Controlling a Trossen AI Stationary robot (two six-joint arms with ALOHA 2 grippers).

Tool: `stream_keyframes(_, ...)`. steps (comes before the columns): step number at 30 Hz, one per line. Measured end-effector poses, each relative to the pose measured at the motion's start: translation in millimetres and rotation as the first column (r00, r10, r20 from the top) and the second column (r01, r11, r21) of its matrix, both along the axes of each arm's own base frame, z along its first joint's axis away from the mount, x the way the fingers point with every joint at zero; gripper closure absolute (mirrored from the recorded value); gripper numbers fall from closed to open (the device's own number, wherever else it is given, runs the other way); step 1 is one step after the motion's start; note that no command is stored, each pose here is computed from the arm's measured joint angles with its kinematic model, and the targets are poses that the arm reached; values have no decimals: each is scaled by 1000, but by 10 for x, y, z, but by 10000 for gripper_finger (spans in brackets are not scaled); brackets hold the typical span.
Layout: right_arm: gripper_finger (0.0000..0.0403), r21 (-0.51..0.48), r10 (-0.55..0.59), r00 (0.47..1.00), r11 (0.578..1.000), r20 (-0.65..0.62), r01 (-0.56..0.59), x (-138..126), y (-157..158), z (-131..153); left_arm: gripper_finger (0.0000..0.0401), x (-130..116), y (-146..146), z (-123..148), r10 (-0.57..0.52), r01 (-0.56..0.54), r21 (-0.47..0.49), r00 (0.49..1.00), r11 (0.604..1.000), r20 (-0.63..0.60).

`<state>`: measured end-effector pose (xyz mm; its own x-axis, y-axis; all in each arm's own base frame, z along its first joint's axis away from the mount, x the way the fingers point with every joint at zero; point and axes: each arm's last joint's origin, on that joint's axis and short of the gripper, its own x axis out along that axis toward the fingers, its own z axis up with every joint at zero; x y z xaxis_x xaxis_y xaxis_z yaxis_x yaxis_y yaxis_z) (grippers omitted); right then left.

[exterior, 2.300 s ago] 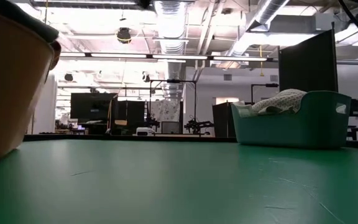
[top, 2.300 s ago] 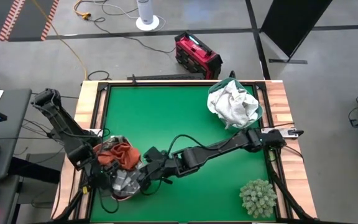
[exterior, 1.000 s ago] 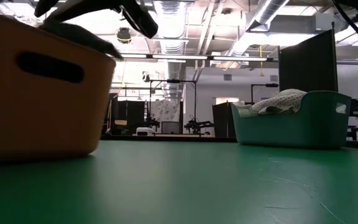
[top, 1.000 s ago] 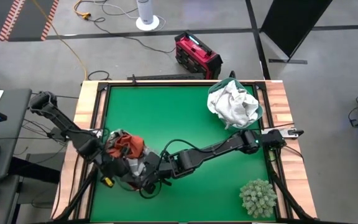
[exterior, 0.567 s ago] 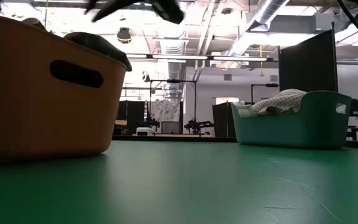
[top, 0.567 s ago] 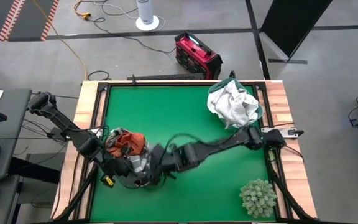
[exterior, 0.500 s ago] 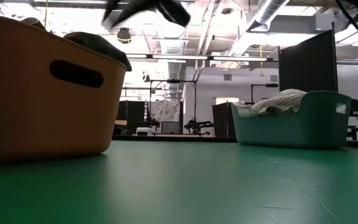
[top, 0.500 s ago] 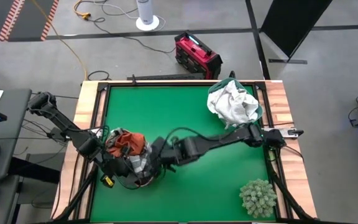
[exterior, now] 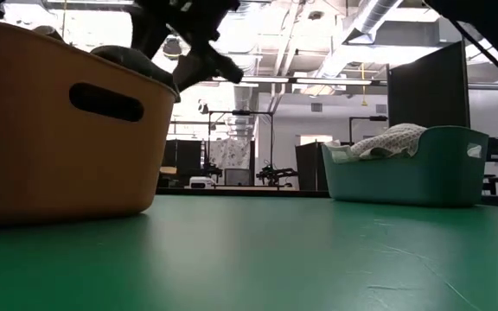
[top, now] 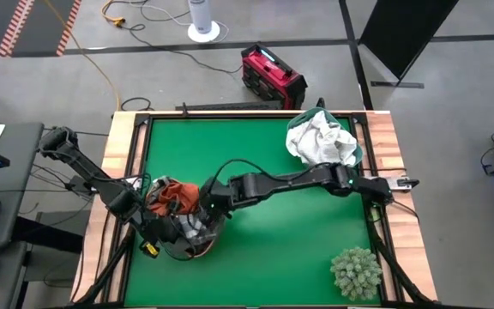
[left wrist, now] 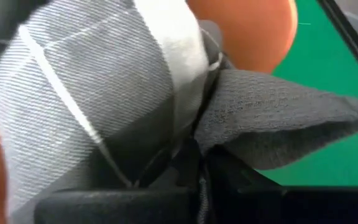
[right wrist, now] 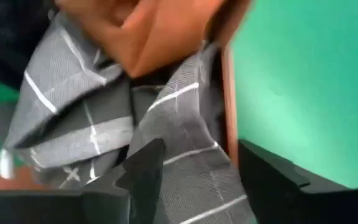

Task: Sort towels by color in basket
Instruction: Adjust the towels in the orange bin

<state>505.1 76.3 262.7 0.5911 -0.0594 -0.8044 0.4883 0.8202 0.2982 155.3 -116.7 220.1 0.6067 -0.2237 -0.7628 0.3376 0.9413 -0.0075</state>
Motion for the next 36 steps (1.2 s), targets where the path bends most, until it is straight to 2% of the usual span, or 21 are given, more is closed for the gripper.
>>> stream_keyframes(6,175,97,65,998,993,-22,-63,139,222,-379,396,22,30,-1,24,-24,10,1000,1000,4)
stream_keyframes(11,188,146,115,993,983,-11,-112,112,402,-364,395,63,89,-1,72,-73,54,997,996,34)
stream_keyframes(15,190,154,128,992,980,5,-127,111,460,-355,395,174,120,-83,66,-72,101,996,992,61)
stream_keyframes(19,190,164,127,991,978,30,-130,125,489,-339,395,265,107,-287,47,-49,75,999,996,25)
stream_keyframes(23,190,166,128,992,978,17,-129,109,515,-347,387,341,60,-343,40,-42,55,999,998,37)
stream_keyframes(28,190,165,130,992,978,3,-128,93,518,-348,329,383,23,-372,14,-15,22,999,1000,38)
stream_keyframes(33,190,157,136,991,978,0,-134,56,492,-260,228,393,-12,-349,6,-7,-78,1000,997,-14)
stream_keyframes(36,191,149,133,991,980,2,-132,38,464,-207,165,428,-29,-289,32,-31,-85,999,996,9)
